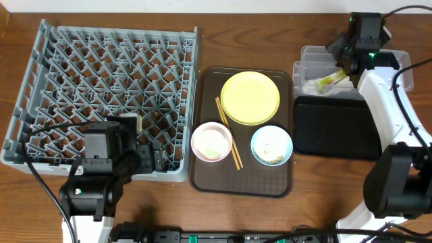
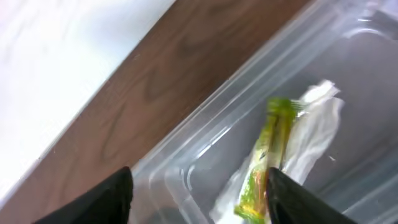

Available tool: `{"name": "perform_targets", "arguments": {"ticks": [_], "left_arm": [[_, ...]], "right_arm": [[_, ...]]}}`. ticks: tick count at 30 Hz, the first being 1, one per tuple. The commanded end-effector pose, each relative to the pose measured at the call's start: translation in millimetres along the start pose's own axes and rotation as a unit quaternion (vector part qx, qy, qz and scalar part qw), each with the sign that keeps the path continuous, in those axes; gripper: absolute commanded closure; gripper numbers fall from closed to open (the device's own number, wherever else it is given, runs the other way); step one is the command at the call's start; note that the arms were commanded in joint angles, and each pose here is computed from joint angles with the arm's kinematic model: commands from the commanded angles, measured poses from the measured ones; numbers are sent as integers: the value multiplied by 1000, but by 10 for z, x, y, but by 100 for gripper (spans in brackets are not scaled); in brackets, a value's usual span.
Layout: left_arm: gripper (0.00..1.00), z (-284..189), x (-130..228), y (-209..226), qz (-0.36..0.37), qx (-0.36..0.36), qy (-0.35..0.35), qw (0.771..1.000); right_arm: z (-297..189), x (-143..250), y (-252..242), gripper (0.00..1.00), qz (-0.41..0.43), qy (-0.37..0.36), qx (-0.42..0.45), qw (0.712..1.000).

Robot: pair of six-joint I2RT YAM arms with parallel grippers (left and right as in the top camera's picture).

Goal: Sort waste into correct bins and load items into the dishwasher
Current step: 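Grasp the light-blue bowl rim with the right gripper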

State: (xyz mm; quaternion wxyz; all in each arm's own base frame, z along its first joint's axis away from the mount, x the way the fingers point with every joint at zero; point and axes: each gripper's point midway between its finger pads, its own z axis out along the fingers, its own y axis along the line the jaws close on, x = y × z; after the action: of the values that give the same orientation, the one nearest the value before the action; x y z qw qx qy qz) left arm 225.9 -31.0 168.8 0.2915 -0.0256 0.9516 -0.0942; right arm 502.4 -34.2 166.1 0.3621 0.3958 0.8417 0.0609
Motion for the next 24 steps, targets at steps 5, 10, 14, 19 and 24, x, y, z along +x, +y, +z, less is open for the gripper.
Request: {"name": "perform_targets", "arguments": {"ticks": [5,10,14,19,24], "left_arm": [[12,-68,-80,-27,-4,5,-13,1000],[12,-68,-79,-27,-4,5,-13,1000],[12,-68,-79,-28,-4,5,-13,1000],[12,-68,-43,-23,-5,4,-6,1000],[12,-65,-14,-19,-6,3,0,1000]], "right_arm": [[-992,708,189,28,-285,156,-127,937],[-1401,1447,-50,29,-363,272,-97,886],[-1433,2096,-141,32,-429,306,-73,847],[-1307,2799,-233,36,-464,317,-89,822],[-1227,3230,-349,40,-495,301,-94,810]]}}
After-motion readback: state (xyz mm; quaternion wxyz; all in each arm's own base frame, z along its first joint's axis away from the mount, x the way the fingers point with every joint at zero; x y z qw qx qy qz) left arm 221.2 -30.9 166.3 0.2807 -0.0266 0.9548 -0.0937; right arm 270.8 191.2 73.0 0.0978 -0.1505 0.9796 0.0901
